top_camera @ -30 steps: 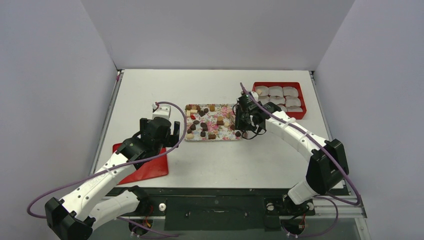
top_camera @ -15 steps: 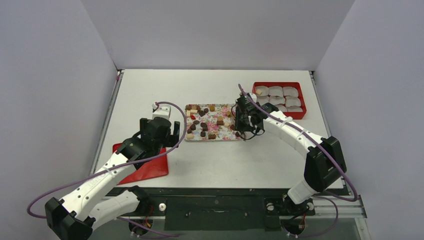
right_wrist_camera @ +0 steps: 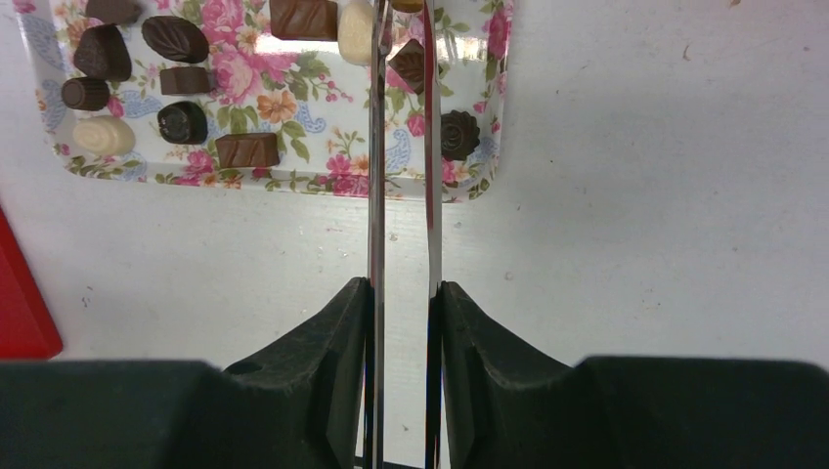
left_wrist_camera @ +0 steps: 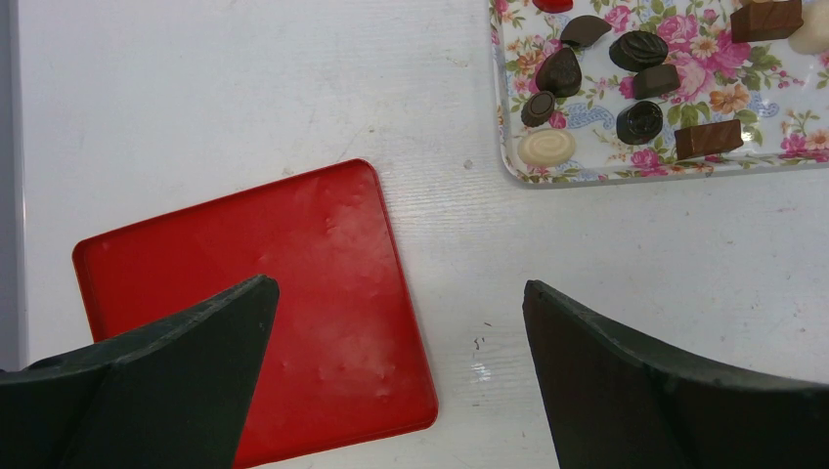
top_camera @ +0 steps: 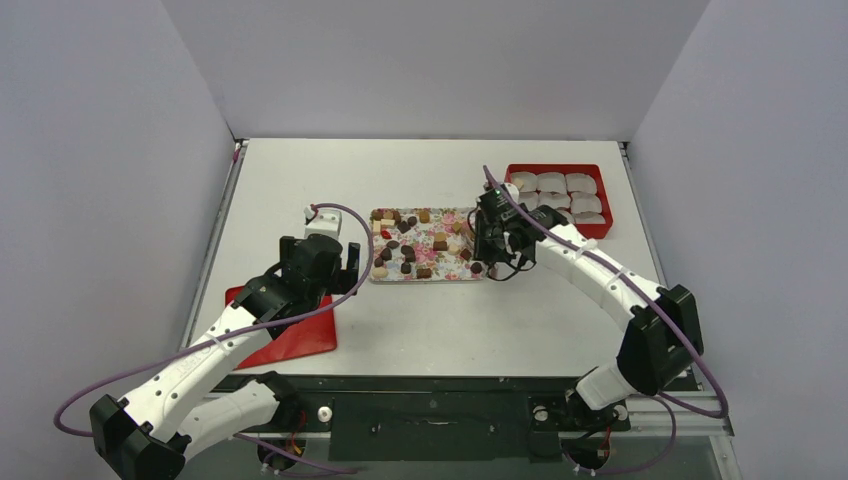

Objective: Pack the chocolate

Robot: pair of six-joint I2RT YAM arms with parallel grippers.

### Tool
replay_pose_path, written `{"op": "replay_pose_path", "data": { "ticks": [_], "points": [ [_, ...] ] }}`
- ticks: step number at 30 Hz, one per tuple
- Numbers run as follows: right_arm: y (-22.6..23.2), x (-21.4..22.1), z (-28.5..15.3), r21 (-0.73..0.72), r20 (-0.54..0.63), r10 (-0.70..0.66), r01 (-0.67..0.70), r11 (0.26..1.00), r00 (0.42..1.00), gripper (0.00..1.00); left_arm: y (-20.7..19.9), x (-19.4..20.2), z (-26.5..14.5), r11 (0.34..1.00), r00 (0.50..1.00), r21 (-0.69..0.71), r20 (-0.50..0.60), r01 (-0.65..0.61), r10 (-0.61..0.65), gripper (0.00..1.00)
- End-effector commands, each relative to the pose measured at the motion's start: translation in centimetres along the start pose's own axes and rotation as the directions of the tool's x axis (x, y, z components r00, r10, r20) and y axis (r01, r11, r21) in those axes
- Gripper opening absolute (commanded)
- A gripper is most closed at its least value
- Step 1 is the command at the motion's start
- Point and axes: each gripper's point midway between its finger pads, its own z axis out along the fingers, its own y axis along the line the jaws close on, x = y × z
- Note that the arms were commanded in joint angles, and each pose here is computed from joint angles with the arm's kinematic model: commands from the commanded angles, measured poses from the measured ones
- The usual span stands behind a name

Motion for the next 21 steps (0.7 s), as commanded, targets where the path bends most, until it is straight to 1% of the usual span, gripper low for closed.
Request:
{"op": "replay_pose_path", "data": {
  "ticks": [1, 6, 11, 17, 21],
  "points": [
    [1.1, -3.4, -4.3, -0.055, 0.135, 0.023, -0.016, 0.998, 0.991, 0.21, 0.2, -0.4, -0.1, 1.0, 1.0, -0.002, 0.016, 0.006, -0.006, 0.96],
    [0.8, -4.5, -5.8, -0.05, 0.171, 0.031, -0.023, 0.998, 0.985, 0.21, 0.1, -0.5, -0.1, 1.0, 1.0, 0.0, 0.019, 0.007, -0.007, 0.96],
    [-1.2, -6.6, -6.8, -0.035, 0.204, 0.077, -0.071, 0.997, 0.976, 0.21, 0.1, -0.5, -0.2, 1.0, 1.0, 0.003, 0.019, 0.008, -0.008, 0.96],
    [-5.7, -10.8, -8.0, 0.007, 0.285, 0.173, -0.183, 0.983, 0.943, 0.22, 0.1, -0.6, -0.2, 1.0, 1.0, 0.006, 0.021, 0.009, -0.009, 0.96],
    [-9.8, -13.2, -7.6, 0.068, 0.315, 0.235, -0.269, 0.961, 0.919, 0.22, 0.0, -0.5, -0.1, 1.0, 1.0, 0.006, 0.019, 0.008, -0.009, 0.96]
  ]
}}
